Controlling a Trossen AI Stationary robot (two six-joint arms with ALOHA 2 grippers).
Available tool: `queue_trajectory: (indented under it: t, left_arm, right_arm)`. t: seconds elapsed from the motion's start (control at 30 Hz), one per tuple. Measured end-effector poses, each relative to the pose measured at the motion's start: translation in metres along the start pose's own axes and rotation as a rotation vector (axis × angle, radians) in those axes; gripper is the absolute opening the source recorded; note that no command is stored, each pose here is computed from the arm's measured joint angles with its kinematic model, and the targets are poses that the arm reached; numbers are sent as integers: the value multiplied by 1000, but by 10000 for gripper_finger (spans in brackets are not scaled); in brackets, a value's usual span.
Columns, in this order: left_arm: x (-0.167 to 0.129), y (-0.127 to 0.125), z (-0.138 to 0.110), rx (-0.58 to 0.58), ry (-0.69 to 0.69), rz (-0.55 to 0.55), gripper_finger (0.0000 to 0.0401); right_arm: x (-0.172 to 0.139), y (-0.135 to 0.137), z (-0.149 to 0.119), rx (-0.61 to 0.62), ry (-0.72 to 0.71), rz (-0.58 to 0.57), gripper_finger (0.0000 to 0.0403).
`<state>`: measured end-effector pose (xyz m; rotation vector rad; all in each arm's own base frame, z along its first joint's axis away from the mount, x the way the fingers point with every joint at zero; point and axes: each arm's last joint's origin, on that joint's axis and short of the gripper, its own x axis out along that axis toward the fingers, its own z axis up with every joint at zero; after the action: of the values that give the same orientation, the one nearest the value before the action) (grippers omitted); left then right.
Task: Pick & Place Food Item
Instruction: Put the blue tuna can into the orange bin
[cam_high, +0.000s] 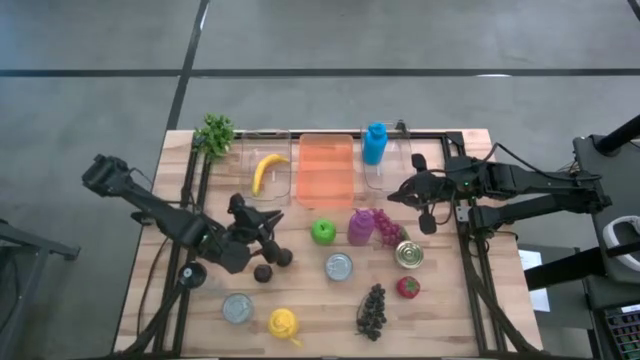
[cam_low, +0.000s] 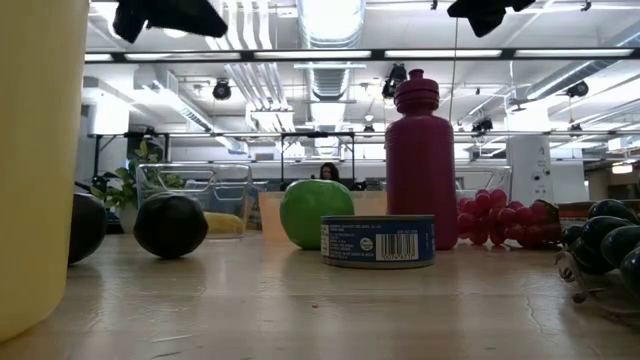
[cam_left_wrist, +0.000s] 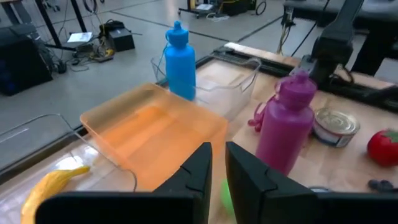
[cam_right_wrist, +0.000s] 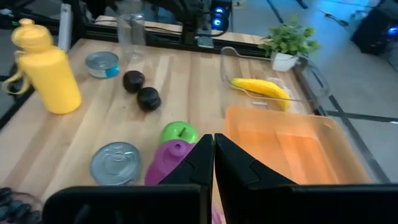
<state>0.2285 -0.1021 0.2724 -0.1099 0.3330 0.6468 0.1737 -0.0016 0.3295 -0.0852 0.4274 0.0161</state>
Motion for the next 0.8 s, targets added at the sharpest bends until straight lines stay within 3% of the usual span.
queue_trajectory:
  t: [0.13,0.5,0.8]
  left_arm:
    - [4,-3,-8,36,-3,0,47]
    - [3,-8,-2,58,-42,-36,47]
    - [3,-8,-2,58,-43,-37,47]
  right_arm:
    - [0,2,0,-17,-3,43,8]
    - [0,4,0,-16,-7,102,8]
    - [7,8,-9,-25,97,138,8]
